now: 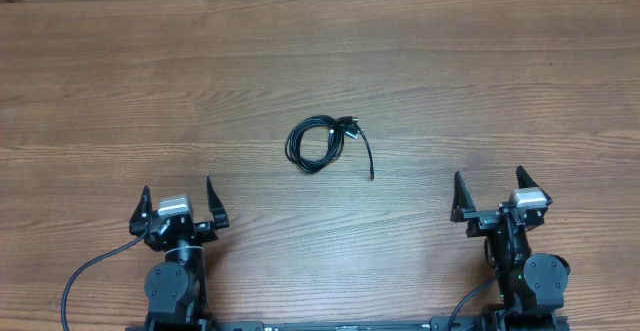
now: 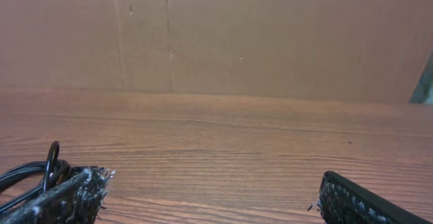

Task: Untangle cables
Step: 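Raise both grippers from rest and move the left gripper toward the cable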

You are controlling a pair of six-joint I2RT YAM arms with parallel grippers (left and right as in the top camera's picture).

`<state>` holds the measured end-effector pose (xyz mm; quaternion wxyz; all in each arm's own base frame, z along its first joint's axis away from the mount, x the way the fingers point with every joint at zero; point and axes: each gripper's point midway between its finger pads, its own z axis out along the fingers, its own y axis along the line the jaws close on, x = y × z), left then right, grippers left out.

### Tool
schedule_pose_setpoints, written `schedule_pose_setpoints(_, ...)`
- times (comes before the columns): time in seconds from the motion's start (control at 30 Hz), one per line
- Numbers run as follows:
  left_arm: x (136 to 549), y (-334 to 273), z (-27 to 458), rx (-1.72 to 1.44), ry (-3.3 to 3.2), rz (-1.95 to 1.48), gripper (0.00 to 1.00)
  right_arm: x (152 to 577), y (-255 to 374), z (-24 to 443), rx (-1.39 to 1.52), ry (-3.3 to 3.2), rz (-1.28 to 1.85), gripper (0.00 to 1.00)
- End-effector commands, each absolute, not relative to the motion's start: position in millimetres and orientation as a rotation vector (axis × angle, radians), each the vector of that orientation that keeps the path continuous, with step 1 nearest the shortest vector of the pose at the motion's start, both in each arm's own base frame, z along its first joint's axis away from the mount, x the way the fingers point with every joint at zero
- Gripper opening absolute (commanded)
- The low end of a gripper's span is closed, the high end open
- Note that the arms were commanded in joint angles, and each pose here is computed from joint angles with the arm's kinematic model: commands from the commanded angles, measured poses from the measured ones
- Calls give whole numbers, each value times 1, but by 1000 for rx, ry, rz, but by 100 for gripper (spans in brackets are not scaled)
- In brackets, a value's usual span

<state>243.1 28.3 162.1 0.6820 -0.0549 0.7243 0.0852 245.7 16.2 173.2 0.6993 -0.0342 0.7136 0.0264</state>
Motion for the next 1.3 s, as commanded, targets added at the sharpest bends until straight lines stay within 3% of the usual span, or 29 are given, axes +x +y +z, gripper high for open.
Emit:
schedule_pose_setpoints(0.0,243,30,162,-131,1619,194,100,246,15,171,-68,1590,60,100)
schedule_pose_setpoints(0.3,242,32,166,-134,1606,216,100,246,15,173,-69,1580,58,100)
schedule_pose_setpoints(0.4,245,18,180,-157,1550,59,100,245,24,184,-83,1538,130,100)
schedule_pose_setpoints(0.53,234,-32,242,67,1371,-187,100,232,55,224,-230,1412,269,100)
schedule_pose_setpoints(0.7,206,-32,310,28,1311,-261,99,196,70,308,-325,1260,309,100)
schedule_pose_setpoints(0.9,173,-35,387,57,1298,-276,100,164,69,377,-320,1233,306,100)
schedule_pose_setpoints(1.17,174,-54,402,258,1599,-243,100,136,76,404,-145,1551,578,100)
schedule_pose_setpoints(1.27,149,-82,415,402,1692,-402,100,95,90,425,-210,1601,661,100)
